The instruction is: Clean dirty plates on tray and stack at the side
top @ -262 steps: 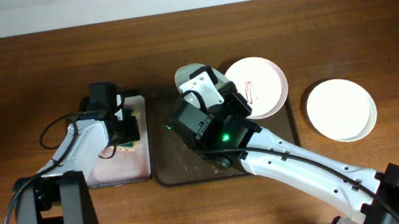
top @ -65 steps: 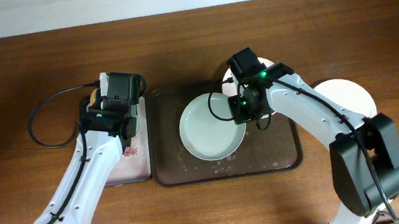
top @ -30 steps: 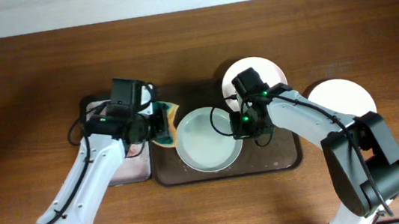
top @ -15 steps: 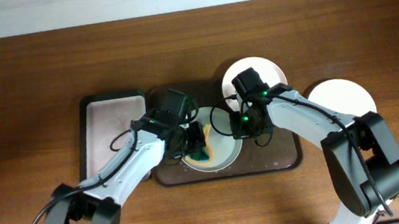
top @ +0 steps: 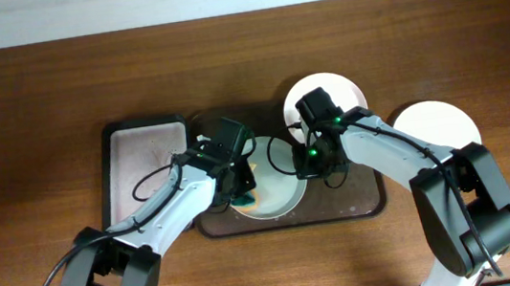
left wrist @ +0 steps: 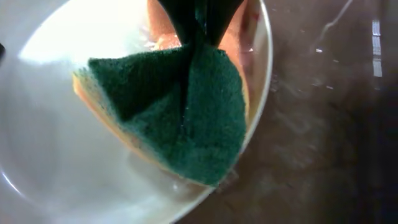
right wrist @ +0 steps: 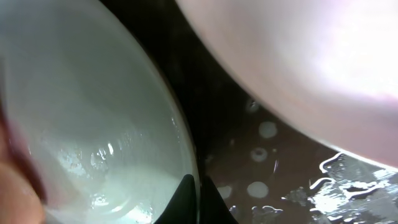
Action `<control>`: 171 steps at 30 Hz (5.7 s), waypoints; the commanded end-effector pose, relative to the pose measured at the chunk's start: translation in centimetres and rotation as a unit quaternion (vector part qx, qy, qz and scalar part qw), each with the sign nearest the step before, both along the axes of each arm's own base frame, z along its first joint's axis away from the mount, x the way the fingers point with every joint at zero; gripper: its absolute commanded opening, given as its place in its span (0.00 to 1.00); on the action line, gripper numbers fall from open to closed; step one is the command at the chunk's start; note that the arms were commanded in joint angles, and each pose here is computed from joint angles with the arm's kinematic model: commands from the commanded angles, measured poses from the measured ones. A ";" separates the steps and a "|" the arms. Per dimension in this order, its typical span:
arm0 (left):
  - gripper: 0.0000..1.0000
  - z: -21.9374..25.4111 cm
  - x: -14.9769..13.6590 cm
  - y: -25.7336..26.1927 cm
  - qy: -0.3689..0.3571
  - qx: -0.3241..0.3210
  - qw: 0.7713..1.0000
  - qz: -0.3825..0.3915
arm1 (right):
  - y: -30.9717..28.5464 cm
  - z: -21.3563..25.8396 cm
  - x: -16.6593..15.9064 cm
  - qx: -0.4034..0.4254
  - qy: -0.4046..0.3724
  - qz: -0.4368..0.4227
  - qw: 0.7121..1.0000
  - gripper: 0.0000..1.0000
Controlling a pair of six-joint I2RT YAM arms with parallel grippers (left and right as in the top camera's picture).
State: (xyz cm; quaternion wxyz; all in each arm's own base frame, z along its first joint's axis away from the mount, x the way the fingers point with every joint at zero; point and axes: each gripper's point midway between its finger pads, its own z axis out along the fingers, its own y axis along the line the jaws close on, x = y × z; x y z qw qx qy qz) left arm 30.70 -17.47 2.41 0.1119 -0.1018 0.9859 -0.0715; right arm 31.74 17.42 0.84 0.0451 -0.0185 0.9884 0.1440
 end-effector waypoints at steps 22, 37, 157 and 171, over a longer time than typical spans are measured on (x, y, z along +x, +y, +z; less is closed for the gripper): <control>0.00 9.7 2.8 6.8 -0.164 0.090 0.980 0.061 | -1.0 -0.8 -0.9 -0.025 0.015 -0.005 1.000 0.21; 0.00 6.1 2.6 14.7 -0.059 0.068 0.996 -0.025 | -0.4 -0.4 -0.9 -0.010 0.009 0.018 1.000 0.04; 0.00 -1.3 3.7 15.0 0.011 0.053 0.998 -0.024 | -14.3 3.3 4.3 -0.042 -0.008 -0.204 0.978 0.34; 0.00 -1.3 3.7 15.0 0.011 0.053 0.998 -0.024 | -9.7 -0.2 3.5 -0.001 0.051 -0.182 0.982 0.22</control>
